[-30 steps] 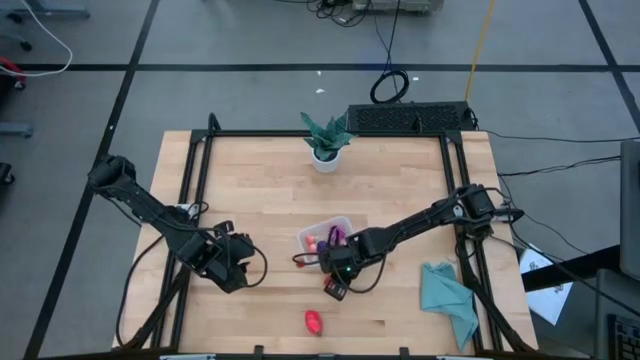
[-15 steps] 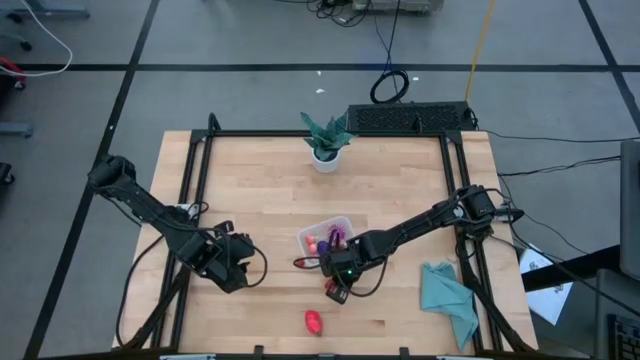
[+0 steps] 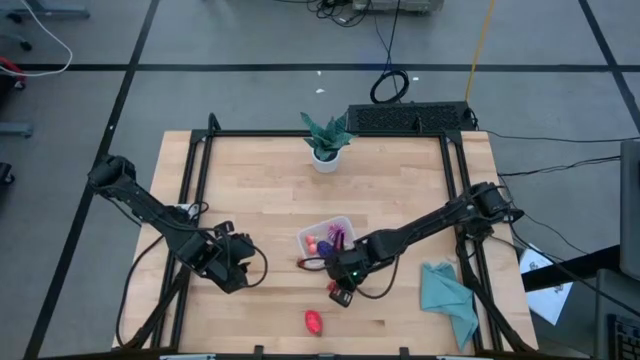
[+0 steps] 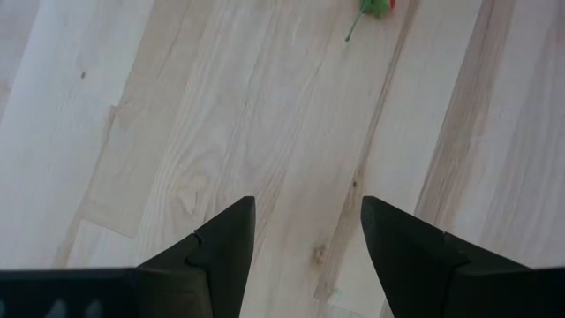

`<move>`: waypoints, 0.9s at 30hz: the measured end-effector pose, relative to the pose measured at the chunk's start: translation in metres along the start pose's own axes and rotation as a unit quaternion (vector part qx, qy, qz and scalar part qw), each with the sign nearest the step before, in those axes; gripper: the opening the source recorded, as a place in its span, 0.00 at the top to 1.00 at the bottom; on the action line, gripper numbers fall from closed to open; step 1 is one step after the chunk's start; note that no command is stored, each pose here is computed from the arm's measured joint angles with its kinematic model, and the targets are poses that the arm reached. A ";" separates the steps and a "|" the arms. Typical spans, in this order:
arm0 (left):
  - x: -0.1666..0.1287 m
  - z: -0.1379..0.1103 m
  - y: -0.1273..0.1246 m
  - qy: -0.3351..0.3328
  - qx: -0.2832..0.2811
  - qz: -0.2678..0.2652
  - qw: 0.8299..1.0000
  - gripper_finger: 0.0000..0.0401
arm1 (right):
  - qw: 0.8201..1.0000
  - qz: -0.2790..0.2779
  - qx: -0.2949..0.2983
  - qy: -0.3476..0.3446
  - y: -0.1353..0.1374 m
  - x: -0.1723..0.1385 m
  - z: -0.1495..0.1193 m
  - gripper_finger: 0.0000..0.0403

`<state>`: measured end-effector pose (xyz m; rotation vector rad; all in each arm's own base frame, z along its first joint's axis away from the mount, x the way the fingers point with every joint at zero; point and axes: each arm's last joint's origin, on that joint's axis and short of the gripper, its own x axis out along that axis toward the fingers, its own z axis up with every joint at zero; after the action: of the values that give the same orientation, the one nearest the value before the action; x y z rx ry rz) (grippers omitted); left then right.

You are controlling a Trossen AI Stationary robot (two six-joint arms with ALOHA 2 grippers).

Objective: Pick and placing Produce into tupperware
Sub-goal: Put the right strawberry into the transparent bin

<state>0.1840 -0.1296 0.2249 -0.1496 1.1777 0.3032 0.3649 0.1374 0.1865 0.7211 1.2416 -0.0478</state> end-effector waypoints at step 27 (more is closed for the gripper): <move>0.000 0.001 0.000 -0.002 -0.007 -0.002 1.000 0.47 | 0.988 -0.146 -0.027 -0.052 -0.055 -0.082 0.035 1.00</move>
<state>0.1846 -0.1298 0.2251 -0.1641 1.1714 0.3081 0.3433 0.0482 0.2372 0.4786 1.2343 -0.2879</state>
